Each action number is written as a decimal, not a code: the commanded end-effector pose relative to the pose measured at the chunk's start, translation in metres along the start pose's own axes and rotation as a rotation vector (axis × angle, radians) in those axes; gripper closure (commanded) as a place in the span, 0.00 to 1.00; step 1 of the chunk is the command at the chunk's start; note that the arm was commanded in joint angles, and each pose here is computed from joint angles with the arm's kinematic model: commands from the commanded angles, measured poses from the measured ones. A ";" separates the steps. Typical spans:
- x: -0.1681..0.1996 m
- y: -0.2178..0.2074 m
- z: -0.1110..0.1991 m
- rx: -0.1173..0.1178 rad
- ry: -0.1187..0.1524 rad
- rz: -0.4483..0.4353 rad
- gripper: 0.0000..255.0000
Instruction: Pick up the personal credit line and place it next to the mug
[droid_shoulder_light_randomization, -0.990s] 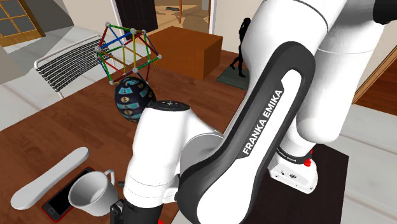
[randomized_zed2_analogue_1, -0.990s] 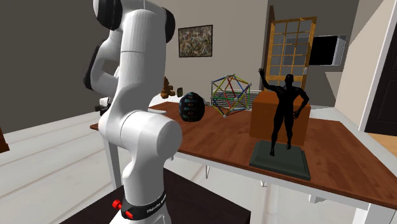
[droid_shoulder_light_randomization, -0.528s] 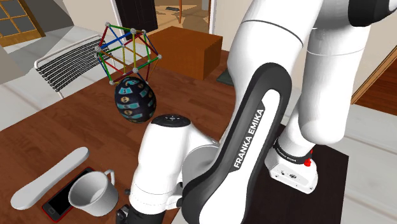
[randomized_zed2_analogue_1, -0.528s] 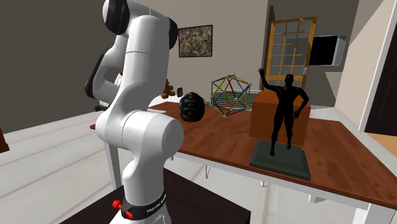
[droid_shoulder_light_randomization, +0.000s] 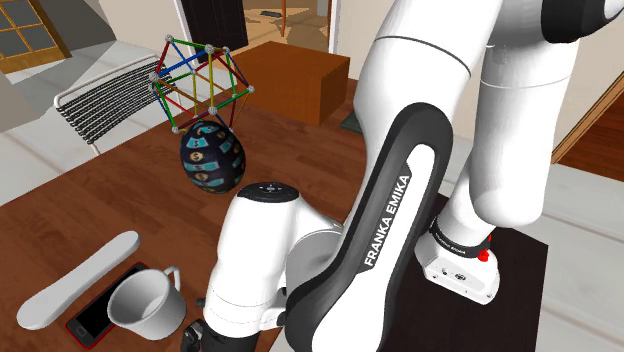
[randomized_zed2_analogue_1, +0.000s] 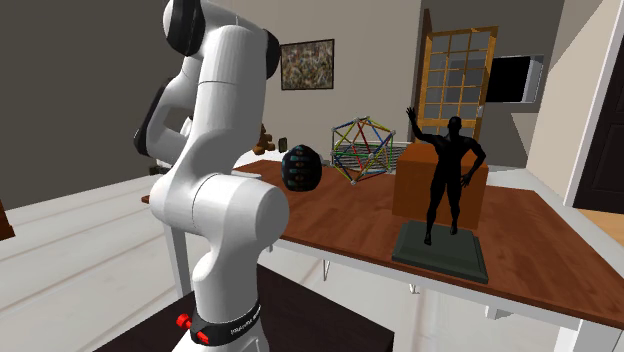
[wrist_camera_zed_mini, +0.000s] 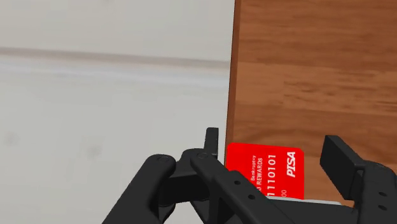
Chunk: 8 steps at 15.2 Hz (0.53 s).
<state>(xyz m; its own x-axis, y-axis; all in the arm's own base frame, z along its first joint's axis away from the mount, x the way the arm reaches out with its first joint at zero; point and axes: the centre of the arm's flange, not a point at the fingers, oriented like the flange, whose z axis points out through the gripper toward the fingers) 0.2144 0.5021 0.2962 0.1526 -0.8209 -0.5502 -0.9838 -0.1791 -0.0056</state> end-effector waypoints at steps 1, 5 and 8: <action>0.000 0.000 0.000 0.000 0.000 0.000 0.00; 0.000 0.000 0.000 0.000 0.000 0.000 0.00; 0.000 0.000 -0.040 0.000 0.000 0.000 0.00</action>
<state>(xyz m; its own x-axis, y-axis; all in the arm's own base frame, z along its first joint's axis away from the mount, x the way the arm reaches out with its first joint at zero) 0.2174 0.4865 0.3208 0.1549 -0.8195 -0.5517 -0.9835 -0.1805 -0.0080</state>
